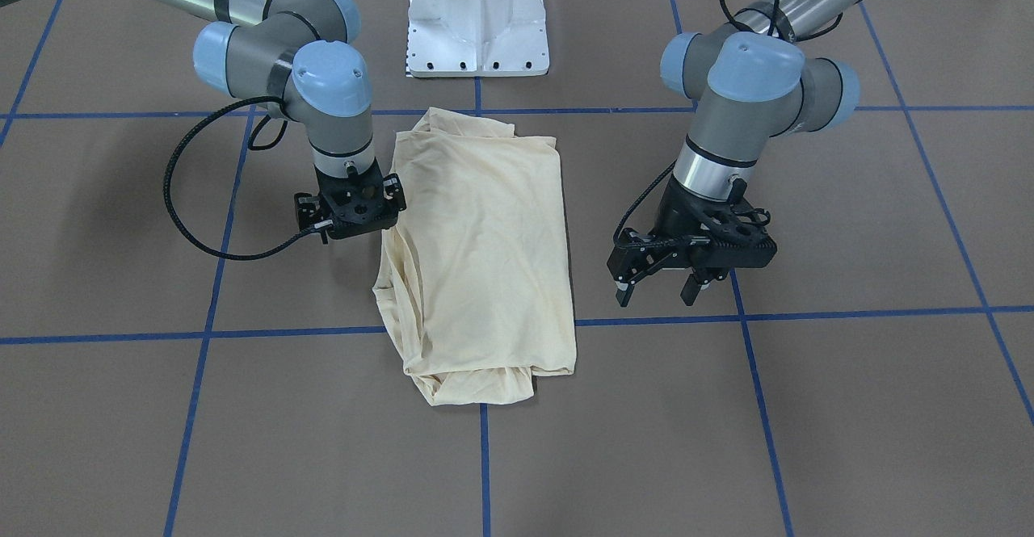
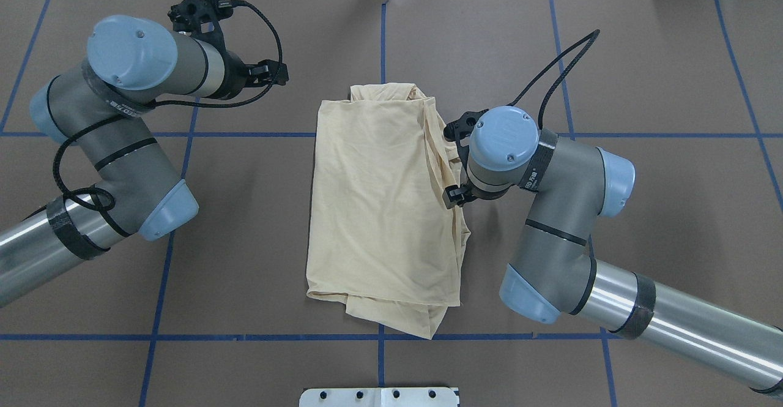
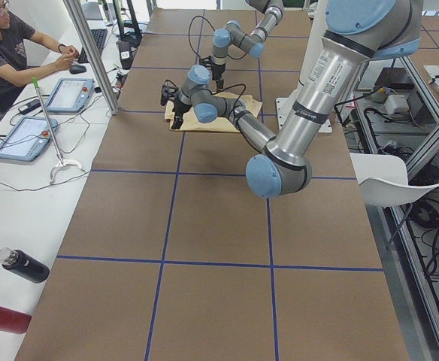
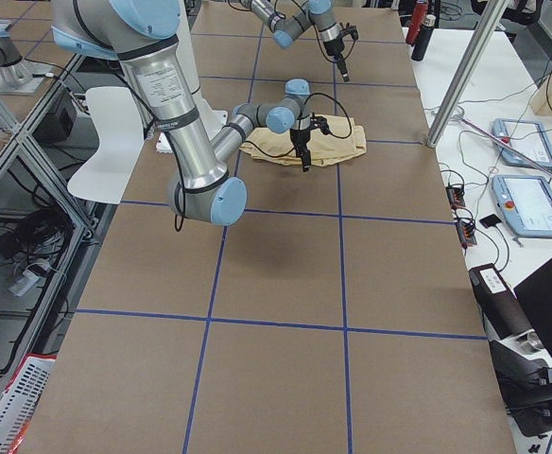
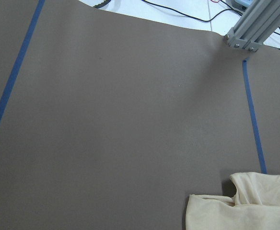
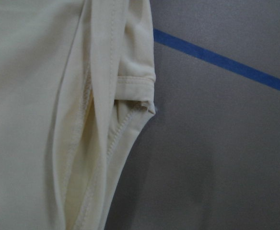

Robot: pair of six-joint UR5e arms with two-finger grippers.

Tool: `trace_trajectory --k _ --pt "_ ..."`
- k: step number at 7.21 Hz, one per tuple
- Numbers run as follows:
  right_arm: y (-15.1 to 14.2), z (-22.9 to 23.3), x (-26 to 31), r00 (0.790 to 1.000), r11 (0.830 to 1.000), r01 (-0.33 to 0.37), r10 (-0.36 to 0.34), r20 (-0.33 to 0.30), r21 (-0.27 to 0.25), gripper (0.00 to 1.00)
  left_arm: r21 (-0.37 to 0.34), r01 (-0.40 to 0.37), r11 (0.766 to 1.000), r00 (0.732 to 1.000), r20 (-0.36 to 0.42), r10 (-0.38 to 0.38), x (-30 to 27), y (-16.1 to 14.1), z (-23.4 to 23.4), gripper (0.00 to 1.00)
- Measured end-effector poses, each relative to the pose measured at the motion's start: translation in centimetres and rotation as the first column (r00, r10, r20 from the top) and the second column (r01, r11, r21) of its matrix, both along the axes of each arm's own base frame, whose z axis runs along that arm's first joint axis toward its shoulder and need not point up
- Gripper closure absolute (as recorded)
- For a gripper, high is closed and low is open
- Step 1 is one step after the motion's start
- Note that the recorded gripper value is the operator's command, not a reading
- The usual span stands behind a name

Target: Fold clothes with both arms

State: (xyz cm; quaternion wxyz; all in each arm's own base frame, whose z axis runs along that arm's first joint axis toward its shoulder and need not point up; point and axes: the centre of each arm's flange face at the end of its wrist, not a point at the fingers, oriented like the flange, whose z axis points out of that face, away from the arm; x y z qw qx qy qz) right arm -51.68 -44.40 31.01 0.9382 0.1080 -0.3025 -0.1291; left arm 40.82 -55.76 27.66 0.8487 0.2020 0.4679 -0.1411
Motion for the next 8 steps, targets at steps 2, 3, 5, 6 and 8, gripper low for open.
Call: trace_trajectory --k 2,3,5,6,8 --pt "-0.6 -0.8 -0.1 1.000 1.000 -0.009 0.009 0.006 0.008 0.00 0.000 0.000 1.000 1.000 0.000 0.000 0.0 0.0 0.0 0.00" --pt "-1.6 -1.9 -1.0 1.000 1.000 -0.016 0.016 0.012 0.015 0.00 0.000 0.000 1.000 1.000 0.000 0.000 0.0 0.0 0.0 0.00" --pt "-5.0 -3.5 -3.2 0.999 0.999 -0.039 0.038 0.015 0.025 0.00 0.001 0.000 1.000 1.000 0.002 0.000 0.0 -0.1 0.0 0.00" --pt "-7.0 -3.5 -3.8 0.998 0.998 -0.052 0.052 0.022 0.035 0.00 0.001 0.000 1.000 1.000 0.002 0.000 0.0 -0.1 0.1 0.00" --pt "-9.5 -2.7 -4.8 0.998 0.997 -0.064 0.063 0.027 0.045 0.00 0.000 0.000 1.000 1.000 0.004 0.000 0.0 -0.1 0.2 0.00"
